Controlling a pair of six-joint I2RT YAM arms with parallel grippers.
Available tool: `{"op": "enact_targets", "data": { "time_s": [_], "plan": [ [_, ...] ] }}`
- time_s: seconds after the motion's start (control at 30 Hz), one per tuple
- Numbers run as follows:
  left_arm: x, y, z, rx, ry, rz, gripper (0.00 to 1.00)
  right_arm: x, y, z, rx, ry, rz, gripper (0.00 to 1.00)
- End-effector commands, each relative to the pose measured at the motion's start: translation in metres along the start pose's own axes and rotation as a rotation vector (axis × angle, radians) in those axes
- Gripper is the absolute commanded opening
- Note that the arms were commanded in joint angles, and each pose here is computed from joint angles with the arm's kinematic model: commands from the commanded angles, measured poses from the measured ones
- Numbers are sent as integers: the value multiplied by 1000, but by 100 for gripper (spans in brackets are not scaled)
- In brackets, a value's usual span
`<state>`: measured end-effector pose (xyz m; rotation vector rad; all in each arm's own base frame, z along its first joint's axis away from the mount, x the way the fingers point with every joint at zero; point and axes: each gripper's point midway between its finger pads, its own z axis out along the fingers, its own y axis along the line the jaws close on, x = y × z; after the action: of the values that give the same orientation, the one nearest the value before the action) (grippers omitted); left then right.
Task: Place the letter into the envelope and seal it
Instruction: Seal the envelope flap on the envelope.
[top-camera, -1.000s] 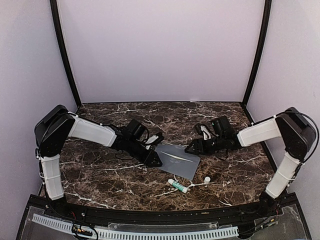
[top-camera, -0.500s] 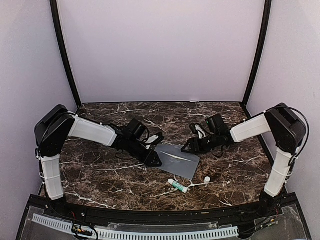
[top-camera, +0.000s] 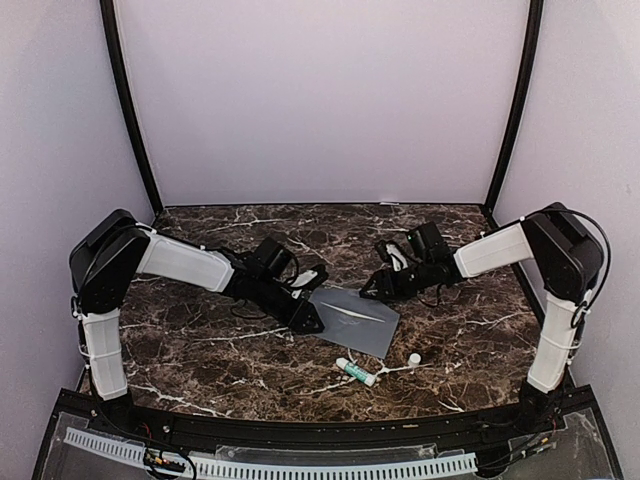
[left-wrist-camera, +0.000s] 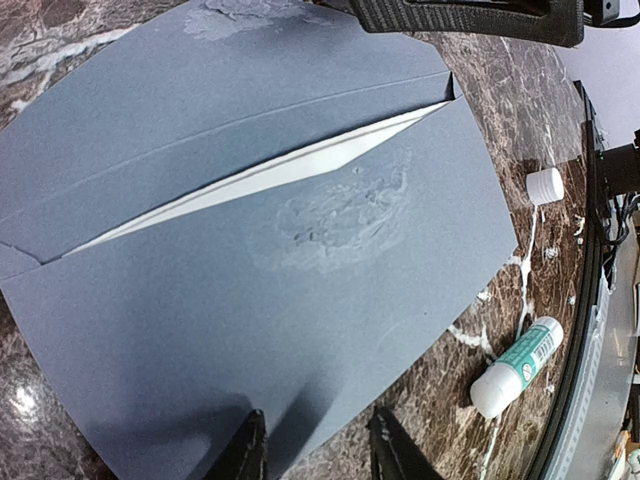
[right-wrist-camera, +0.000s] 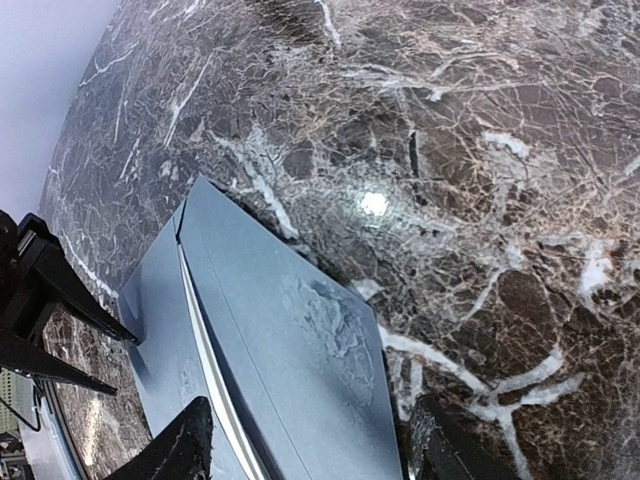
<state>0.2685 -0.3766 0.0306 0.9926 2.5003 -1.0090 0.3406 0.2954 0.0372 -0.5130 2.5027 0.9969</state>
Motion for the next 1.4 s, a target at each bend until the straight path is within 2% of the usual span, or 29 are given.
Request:
{"op": "enact_targets", "data": {
  "time_s": [0.0, 0.17, 0.37, 0.63, 1.37],
  "plan": [
    [16, 9, 5, -40, 62, -21, 34, 22, -2, 11, -35, 83, 14, 63],
    [16, 9, 5, -41, 61, -22, 34, 37, 17, 14, -117, 136, 16, 61],
    [16, 10, 5, -45, 63, -20, 34, 30, 33, 4, -177, 108, 43, 59],
    [14, 13, 4, -66, 58, -23, 34, 19, 68, -18, -283, 64, -7, 57],
    [15, 13, 5, -59, 59, -26, 34, 62, 91, -4, -328, 139, -17, 55]
  ]
}}
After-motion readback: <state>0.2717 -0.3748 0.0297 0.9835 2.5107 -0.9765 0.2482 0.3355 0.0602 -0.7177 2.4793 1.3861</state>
